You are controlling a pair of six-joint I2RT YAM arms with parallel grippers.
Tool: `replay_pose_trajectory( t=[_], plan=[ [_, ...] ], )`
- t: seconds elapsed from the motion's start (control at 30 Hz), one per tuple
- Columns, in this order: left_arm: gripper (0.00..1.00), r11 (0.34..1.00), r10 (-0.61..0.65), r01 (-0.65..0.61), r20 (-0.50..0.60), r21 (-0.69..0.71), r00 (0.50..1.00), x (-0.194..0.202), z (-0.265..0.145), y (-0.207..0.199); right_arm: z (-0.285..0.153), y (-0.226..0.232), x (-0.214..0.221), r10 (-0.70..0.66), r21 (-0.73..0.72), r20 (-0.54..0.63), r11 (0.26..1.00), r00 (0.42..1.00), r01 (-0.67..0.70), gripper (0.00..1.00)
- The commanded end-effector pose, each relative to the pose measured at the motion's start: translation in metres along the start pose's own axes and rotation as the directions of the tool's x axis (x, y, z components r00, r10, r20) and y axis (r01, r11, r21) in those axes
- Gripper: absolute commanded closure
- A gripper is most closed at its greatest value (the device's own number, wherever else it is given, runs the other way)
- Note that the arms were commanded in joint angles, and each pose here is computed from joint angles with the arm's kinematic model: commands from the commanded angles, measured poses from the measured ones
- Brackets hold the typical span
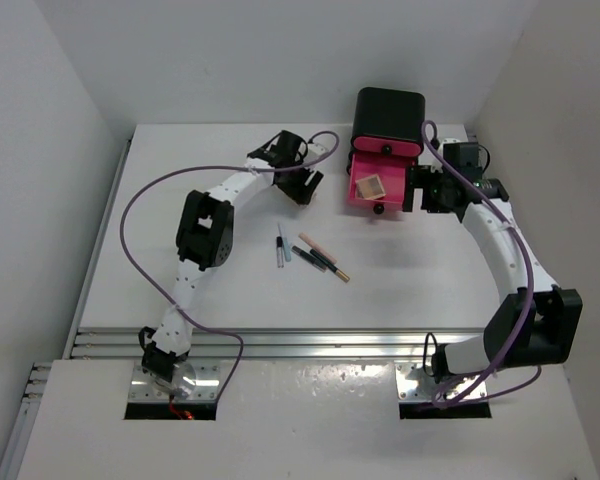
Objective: Organize the makeup
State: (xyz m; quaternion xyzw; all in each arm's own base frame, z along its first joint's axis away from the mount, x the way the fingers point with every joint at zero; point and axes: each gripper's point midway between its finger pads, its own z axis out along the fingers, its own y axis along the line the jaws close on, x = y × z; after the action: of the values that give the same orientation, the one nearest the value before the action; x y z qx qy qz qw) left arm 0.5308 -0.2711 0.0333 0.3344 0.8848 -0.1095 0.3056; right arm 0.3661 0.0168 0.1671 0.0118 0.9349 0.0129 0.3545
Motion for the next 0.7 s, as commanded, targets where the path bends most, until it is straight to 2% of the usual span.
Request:
replay_pose_trajectory(
  t=[0.0,0.07,0.17,0.2,0.33,0.43,0.47,0.5,0.57,0.63,0.67],
  plan=[
    [0.78,0.994,0.101,-0.108,0.193,0.025,0.976,-0.074,-0.053,-0.005,-0.01,-0.006,-0.018,0.005,0.007,0.088,1.0,0.996,-0.006,0.0],
    [0.79,0.984,0.173,-0.179,0.282,-0.005,0.944,-0.105,-0.072,-0.013,-0.008,-0.009,-0.013,0.025,0.002,0.085,1.0,0.996,-0.025,0.0],
    [0.8,0.927,0.366,-0.365,0.396,-0.081,0.842,-0.15,-0.106,-0.041,-0.009,-0.009,-0.013,0.036,-0.005,0.103,0.999,0.994,-0.036,0.0],
    [0.8,0.891,0.442,-0.442,0.422,-0.105,0.791,-0.16,-0.116,-0.051,-0.009,-0.01,-0.011,0.042,-0.006,0.1,0.999,0.994,-0.041,0.0],
    [0.8,0.8,0.55,-0.593,0.516,-0.098,0.657,-0.181,-0.12,-0.114,-0.009,-0.025,-0.011,0.075,0.012,0.114,0.997,0.991,-0.077,0.0],
    [0.8,0.766,0.565,-0.637,0.569,-0.091,0.598,-0.189,-0.108,-0.148,-0.012,-0.029,-0.011,0.08,0.019,0.124,0.996,0.989,-0.083,0.0],
    [0.8,0.766,0.565,-0.637,0.565,-0.087,0.601,-0.186,-0.095,-0.148,-0.012,-0.03,-0.01,0.083,0.022,0.125,0.996,0.989,-0.087,0.0],
    [0.8,0.757,0.565,-0.646,0.594,-0.098,0.572,-0.193,-0.093,-0.158,-0.013,-0.031,-0.01,0.086,0.024,0.13,0.996,0.988,-0.089,0.0],
    [0.8,0.762,0.563,-0.637,0.602,-0.114,0.566,-0.195,-0.083,-0.162,-0.014,-0.029,-0.009,0.088,0.005,0.128,0.996,0.988,-0.09,0.0],
    [0.77,0.758,0.588,-0.626,0.605,-0.182,0.537,-0.205,-0.078,-0.159,-0.015,-0.027,-0.008,0.087,-0.005,0.129,0.996,0.988,-0.087,0.0],
    [0.77,0.753,0.6,-0.63,0.591,-0.189,0.54,-0.198,-0.064,-0.162,-0.014,-0.028,-0.005,0.089,-0.005,0.126,0.996,0.988,-0.089,0.0]
  ],
)
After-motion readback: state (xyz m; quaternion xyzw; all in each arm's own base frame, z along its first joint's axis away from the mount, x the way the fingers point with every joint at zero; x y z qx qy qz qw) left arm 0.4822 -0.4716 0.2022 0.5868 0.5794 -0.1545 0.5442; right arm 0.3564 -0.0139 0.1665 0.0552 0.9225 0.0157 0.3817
